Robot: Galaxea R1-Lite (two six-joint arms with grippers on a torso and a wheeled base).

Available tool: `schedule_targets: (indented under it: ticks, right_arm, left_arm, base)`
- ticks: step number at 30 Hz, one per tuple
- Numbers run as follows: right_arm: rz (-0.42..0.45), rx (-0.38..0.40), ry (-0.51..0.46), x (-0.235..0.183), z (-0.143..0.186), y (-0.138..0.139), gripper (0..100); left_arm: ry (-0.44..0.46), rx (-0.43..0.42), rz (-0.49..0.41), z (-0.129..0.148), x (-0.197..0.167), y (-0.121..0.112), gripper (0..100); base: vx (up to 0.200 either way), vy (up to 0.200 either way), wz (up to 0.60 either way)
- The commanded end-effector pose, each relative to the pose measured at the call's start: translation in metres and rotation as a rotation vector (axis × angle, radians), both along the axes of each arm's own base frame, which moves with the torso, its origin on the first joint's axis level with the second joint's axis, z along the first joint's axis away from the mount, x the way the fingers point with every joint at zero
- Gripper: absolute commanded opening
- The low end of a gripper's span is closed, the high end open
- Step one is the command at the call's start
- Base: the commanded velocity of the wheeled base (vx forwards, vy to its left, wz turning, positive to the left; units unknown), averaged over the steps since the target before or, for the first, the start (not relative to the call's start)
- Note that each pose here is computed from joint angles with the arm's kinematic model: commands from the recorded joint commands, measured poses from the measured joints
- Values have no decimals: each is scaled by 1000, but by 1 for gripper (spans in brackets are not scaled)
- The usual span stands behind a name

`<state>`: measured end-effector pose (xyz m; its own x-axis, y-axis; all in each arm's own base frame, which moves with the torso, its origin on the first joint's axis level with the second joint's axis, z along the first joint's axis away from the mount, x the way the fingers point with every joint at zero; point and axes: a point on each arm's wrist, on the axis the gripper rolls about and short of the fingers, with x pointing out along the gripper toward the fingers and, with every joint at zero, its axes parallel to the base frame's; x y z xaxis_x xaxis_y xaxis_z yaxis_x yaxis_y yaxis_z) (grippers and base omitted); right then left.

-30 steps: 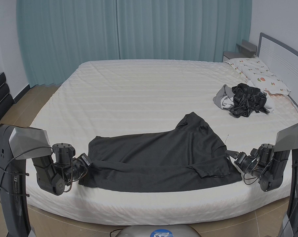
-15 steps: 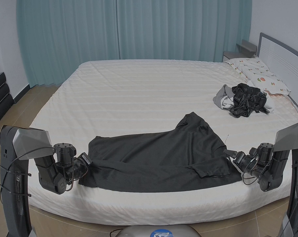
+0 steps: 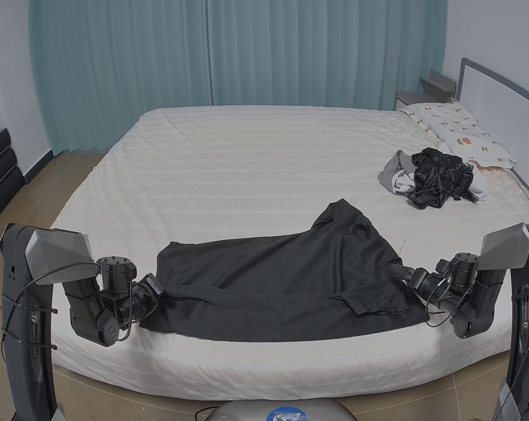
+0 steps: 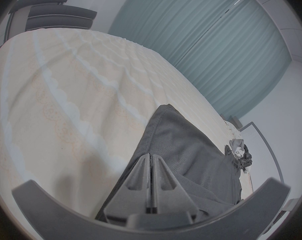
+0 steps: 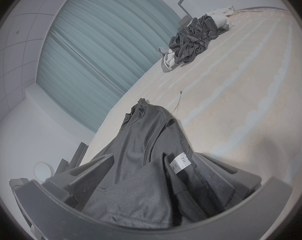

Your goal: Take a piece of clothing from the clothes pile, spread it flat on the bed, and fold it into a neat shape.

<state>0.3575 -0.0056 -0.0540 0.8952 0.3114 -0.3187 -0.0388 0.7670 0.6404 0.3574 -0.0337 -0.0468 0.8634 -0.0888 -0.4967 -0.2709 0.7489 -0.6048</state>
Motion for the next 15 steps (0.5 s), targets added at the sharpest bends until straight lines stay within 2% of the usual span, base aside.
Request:
schedule_targets:
  ticks: [1,5,6,15]
  right_arm:
    - [4,-6,7,2,-11,0,100]
    - [5,-6,7,5,-15,1,100]
    - [4,-7,9,5,-16,1,0]
    - [4,-5,9,4,-14,1,0]
  left_arm:
    - [5,0,0,-2,0,0,0]
    - [5,0,0,-2,0,0,0]
    - [6,0,0,-2,0,0,0]
    - [9,3,-1,-3,-1,0,0]
  base:
    - [0,0,0]
    - [0,0,0]
    - [0,0,0]
    - [0,0,0]
